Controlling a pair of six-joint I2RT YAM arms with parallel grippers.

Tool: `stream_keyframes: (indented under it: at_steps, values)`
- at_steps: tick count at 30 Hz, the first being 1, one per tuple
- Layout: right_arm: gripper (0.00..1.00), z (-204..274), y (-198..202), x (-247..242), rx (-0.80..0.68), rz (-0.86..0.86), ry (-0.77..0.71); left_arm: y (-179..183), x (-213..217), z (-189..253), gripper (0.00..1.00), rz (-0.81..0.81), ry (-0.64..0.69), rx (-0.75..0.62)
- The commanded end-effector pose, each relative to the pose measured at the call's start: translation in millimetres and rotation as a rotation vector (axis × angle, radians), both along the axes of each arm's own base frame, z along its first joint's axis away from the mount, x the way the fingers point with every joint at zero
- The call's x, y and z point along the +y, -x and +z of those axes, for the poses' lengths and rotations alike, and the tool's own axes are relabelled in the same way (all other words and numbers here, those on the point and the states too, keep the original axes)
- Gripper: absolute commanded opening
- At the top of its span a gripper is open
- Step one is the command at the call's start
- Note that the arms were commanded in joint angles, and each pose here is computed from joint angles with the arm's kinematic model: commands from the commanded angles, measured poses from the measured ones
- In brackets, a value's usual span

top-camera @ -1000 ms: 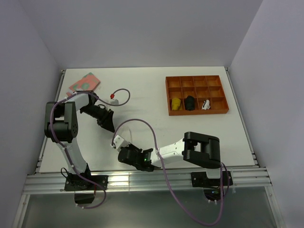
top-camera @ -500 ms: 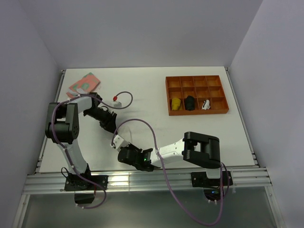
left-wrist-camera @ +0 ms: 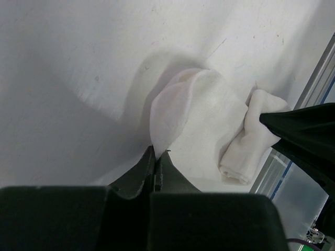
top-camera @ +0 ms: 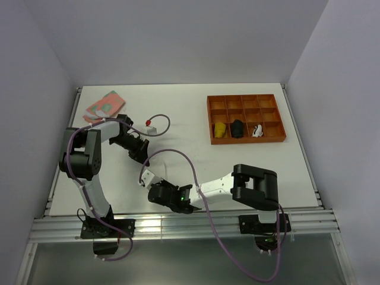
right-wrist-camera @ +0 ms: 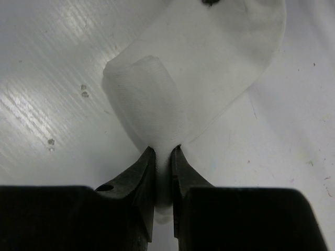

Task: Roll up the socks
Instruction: Roll the sock at the center of the board.

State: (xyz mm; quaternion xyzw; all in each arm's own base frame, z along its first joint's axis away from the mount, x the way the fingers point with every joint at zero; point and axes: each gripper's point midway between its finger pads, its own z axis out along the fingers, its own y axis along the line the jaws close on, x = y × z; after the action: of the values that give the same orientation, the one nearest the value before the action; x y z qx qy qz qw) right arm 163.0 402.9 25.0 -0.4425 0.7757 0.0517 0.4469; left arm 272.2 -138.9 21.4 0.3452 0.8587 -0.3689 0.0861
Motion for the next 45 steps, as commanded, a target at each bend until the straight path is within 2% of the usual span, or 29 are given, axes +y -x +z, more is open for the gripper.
stream_keyframes:
  at_steps: [1,9,17,20,24,27,34,40,41,43,45]
  values:
    - [0.06,22.8,12.5,4.0,0.008,0.076,0.012,-10.0,-10.3,4.2,0.0,-0.011,0.003,-0.034]
    - [0.07,41.8,28.4,25.9,0.058,0.232,0.024,-7.1,-32.7,12.0,0.0,-0.059,0.03,-0.04]
    - [0.06,12.5,29.6,29.2,0.308,0.317,-0.047,-4.5,-44.5,14.8,0.0,-0.096,0.043,-0.042]
    - [0.07,2.8,15.4,25.0,0.369,0.278,-0.059,1.2,-46.7,12.9,0.0,-0.121,0.053,-0.026]
    - [0.07,-19.1,17.0,24.5,0.513,0.305,-0.081,8.3,-51.3,12.0,0.0,-0.154,0.061,-0.024]
    - [0.08,-25.1,6.1,25.8,0.552,0.29,-0.122,11.0,-52.6,10.1,0.0,-0.165,0.06,-0.024]
    - [0.1,-60.5,1.6,17.2,0.669,0.225,-0.052,6.2,-52.5,7.0,0.01,-0.152,0.041,-0.058]
    - [0.13,-79.5,8.4,10.0,0.797,0.174,-0.015,-6.5,-48.8,9.4,0.1,-0.111,0.001,-0.142]
    - [0.13,-80.1,10.1,9.0,0.81,0.169,-0.01,-10.8,-48.6,11.2,0.17,-0.089,-0.005,-0.157]
    - [0.13,-83.1,14.6,0.8,0.847,0.149,0.003,-20.1,-47.6,21.0,0.19,-0.06,-0.014,-0.216]
    - [0.13,-82.1,18.2,-2.4,0.866,0.141,0.001,-27.4,-48.9,32.5,0.27,-0.04,-0.004,-0.253]
